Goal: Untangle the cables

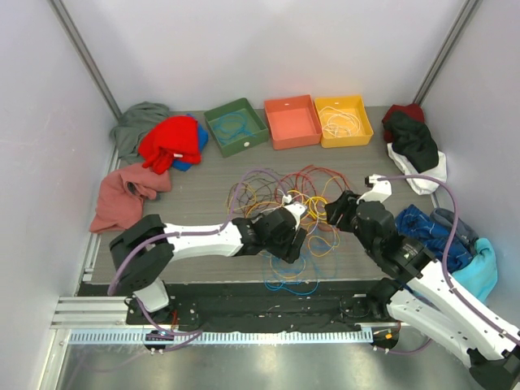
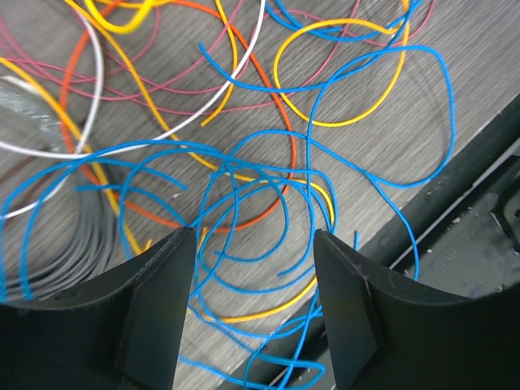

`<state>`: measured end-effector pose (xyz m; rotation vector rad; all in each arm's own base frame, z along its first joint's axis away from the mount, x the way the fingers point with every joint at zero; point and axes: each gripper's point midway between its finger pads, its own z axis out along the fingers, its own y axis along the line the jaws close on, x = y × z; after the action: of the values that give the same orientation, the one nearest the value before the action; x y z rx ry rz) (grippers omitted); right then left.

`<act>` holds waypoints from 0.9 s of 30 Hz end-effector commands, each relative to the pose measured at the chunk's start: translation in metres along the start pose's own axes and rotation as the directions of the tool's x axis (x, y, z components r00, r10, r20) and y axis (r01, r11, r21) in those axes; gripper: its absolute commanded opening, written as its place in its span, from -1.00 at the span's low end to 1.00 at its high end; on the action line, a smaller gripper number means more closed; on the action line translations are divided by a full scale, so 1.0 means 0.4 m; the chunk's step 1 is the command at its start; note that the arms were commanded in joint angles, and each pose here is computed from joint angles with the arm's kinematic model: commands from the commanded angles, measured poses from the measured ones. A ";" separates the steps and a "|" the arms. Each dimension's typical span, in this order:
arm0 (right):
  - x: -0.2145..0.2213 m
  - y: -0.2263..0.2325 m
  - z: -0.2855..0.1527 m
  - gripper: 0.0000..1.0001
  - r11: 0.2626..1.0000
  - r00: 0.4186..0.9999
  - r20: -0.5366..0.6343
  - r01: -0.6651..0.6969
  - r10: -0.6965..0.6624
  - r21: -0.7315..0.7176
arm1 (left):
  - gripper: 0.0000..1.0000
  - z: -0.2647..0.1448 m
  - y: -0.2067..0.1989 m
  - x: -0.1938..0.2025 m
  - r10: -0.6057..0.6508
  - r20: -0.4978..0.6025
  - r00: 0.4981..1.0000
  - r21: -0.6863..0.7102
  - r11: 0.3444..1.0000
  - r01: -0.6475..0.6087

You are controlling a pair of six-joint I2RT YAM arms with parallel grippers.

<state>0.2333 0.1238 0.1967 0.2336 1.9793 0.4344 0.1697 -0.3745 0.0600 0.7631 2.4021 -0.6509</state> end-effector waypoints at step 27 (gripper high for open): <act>-0.042 -0.022 -0.015 0.16 0.999 0.998 0.065 0.014 -0.017 0.041 | -1.00 -0.139 -0.045 -0.182 0.031 0.227 0.973 0.029 0.999 -0.039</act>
<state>0.2319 0.1137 0.1936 0.2327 1.9827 0.3747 0.1709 -0.3901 0.0518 0.7726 2.4041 -0.6937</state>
